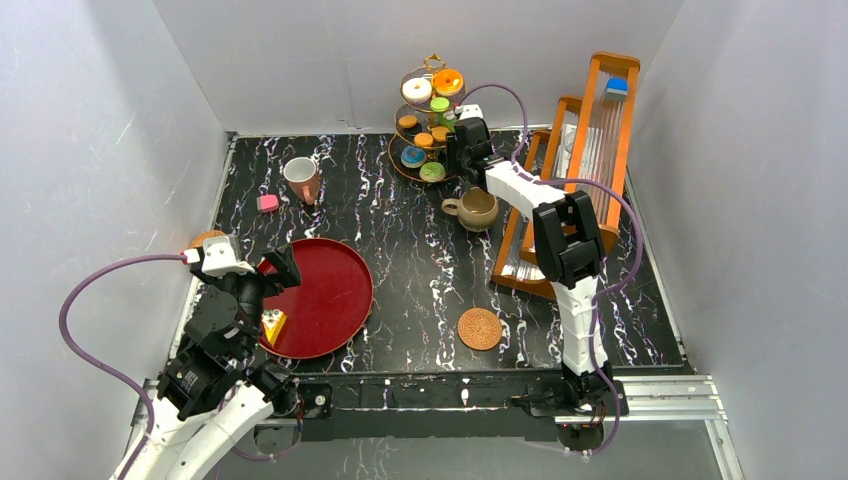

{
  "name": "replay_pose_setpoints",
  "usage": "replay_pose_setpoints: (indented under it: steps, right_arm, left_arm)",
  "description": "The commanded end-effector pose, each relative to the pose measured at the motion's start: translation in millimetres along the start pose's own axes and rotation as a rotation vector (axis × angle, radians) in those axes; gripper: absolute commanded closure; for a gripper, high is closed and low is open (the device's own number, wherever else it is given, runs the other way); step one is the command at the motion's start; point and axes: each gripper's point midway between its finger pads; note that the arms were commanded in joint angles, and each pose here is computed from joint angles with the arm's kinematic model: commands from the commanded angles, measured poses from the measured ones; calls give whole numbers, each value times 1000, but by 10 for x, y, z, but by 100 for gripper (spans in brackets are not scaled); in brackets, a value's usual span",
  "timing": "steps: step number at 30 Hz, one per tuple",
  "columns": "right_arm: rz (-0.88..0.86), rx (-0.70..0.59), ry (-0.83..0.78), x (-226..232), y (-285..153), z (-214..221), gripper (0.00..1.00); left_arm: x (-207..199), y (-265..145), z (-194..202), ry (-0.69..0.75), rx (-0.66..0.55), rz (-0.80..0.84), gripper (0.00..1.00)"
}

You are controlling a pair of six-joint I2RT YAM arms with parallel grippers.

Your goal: Serve the afternoon tea

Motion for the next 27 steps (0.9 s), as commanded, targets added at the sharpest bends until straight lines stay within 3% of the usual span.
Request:
replay_pose_setpoints:
  steps: [1, 12, 27]
  right_arm:
    - [0, -146, 37, -42, -80, -548, 52]
    - [0, -103, 24, -111, -319, -515, 45]
    - [-76, 8, -5, -68, -791, -344, 51]
  left_arm:
    - [-22, 9, -27, -8, -15, 8, 8]
    - [-17, 4, -25, -8, -14, 8, 8]
    - [-4, 4, -17, -5, -13, 2, 8]
Point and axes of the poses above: each gripper's point midway between its finger pads, its own y axis out along the fingers, its own x axis along the line the jaws close on, z = x × y, and after that the axes turned 11 degrees about -y, right-handed
